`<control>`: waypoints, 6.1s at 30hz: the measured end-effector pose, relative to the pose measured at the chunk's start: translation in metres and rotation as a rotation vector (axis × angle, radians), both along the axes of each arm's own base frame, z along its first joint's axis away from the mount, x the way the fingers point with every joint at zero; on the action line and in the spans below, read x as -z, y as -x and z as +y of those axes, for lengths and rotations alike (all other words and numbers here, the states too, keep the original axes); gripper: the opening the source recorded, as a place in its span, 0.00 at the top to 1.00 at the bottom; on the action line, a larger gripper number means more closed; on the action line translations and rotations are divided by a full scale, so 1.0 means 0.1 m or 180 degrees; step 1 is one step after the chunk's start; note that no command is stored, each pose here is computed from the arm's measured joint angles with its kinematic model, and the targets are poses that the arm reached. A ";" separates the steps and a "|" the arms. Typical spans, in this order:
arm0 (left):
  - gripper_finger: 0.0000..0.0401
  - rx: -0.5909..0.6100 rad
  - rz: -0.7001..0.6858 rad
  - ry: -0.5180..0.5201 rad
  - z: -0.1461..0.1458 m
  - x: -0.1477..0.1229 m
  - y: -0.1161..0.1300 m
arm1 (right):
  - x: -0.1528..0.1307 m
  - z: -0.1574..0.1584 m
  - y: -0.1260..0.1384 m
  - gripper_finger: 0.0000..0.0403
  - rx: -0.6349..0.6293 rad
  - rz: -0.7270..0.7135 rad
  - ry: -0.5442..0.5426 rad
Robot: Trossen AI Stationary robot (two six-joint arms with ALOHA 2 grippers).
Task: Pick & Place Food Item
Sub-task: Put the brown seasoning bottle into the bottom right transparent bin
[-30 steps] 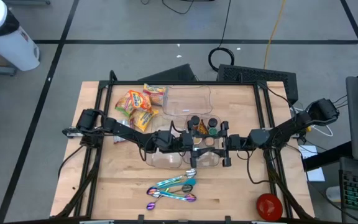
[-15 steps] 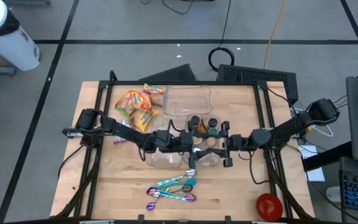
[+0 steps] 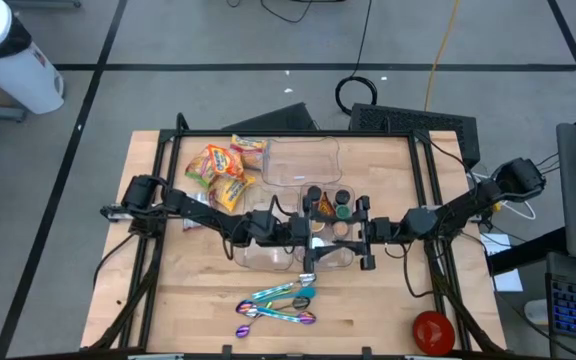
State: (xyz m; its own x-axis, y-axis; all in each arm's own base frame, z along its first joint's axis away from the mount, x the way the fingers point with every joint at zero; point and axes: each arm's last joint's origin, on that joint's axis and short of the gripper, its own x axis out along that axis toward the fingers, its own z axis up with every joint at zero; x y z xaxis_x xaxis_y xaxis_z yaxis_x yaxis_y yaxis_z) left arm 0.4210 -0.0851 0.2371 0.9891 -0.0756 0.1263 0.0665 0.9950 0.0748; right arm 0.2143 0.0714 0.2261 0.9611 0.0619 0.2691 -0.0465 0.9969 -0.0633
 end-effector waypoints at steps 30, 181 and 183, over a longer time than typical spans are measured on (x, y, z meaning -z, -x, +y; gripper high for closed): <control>0.32 -0.0191 0.0593 0.0015 -0.11 -0.19 -0.15 | -0.02 0.04 0.00 0.56 -0.0007 -0.0007 0.0137; 0.27 -0.0165 0.1101 0.0254 -0.03 -0.60 0.41 | -0.64 0.04 -0.35 0.60 0.0181 0.3738 -0.0010; 0.29 -0.0144 0.1092 0.0228 -0.05 -0.60 0.42 | -0.52 0.02 -0.34 0.60 0.0204 0.3790 -0.0038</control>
State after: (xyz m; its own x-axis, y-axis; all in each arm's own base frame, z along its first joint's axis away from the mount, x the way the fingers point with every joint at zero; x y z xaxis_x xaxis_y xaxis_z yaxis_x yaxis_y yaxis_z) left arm 0.3791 -0.0905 0.2975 0.9770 -0.0338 -0.2106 0.0315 0.9994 -0.0143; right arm 0.2484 0.0739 0.2776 0.6082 0.0082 -0.7938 -0.0199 0.9998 -0.0049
